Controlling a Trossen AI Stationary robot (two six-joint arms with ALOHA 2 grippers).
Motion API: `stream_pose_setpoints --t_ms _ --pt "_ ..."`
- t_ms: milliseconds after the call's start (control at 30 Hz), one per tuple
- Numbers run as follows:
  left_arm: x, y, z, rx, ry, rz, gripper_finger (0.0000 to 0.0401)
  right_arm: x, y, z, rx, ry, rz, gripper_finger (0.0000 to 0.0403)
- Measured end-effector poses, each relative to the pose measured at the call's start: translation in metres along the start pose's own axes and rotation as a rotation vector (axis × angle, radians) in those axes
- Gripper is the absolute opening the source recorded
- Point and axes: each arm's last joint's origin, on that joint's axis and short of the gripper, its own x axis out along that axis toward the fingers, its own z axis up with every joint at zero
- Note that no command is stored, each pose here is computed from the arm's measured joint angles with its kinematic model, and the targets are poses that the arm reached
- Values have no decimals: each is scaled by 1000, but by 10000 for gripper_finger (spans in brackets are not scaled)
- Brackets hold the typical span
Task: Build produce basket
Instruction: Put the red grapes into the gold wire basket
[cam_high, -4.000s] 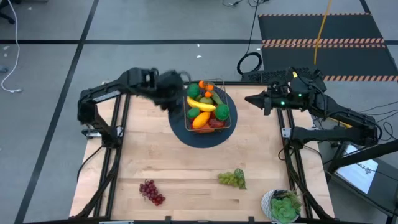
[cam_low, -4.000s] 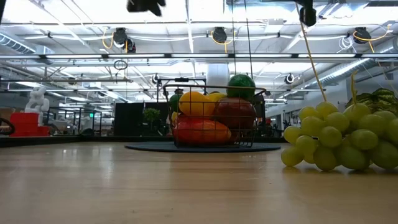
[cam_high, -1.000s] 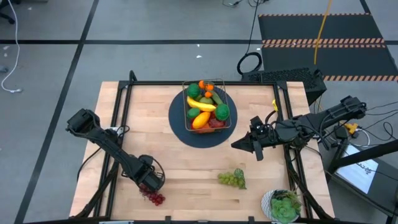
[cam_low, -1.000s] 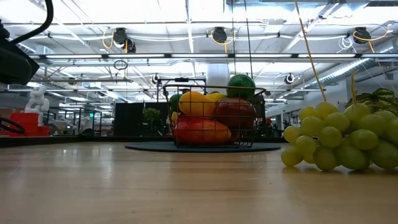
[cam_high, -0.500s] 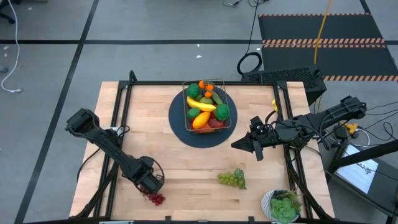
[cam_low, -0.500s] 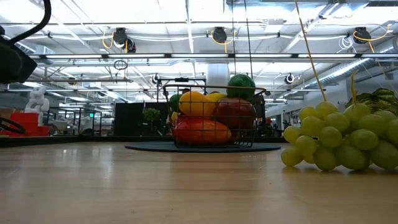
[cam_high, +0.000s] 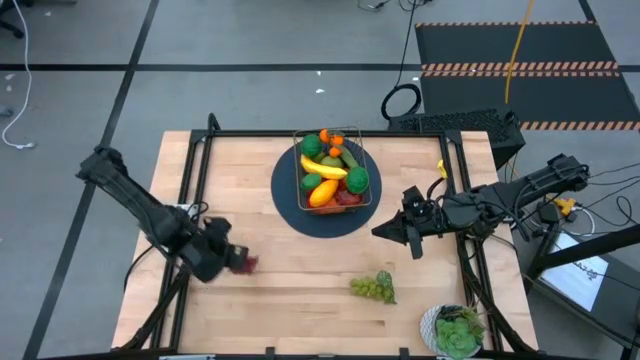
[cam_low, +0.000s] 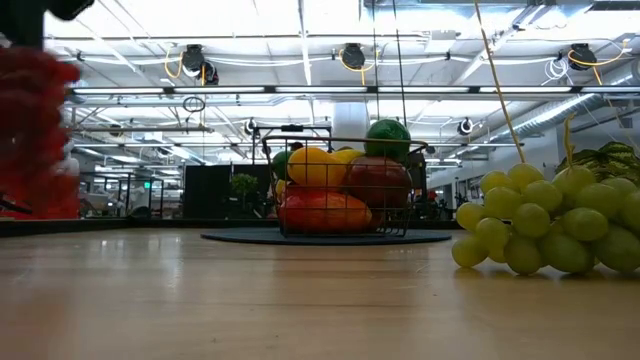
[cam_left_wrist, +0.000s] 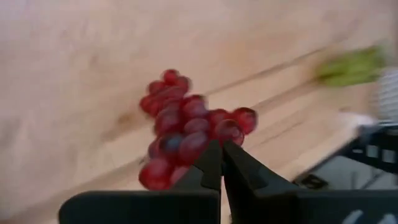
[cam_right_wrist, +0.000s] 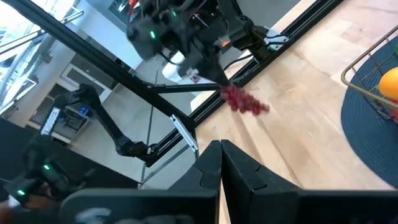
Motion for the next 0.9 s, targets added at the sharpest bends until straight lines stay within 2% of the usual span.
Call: stream_pose_setpoints --t_ms 267,600,900 --pt "-66 -7 40 141 -244 -268 1 0 -1 1 -44 -39 -34 0" --pt "-139 -30 84 347 -474 -398 1 1 -5 7 -152 -60 -60 0" --pt "-199 -42 107 475 -714 -552 1 3 -9 12 -223 -74 -82 0"
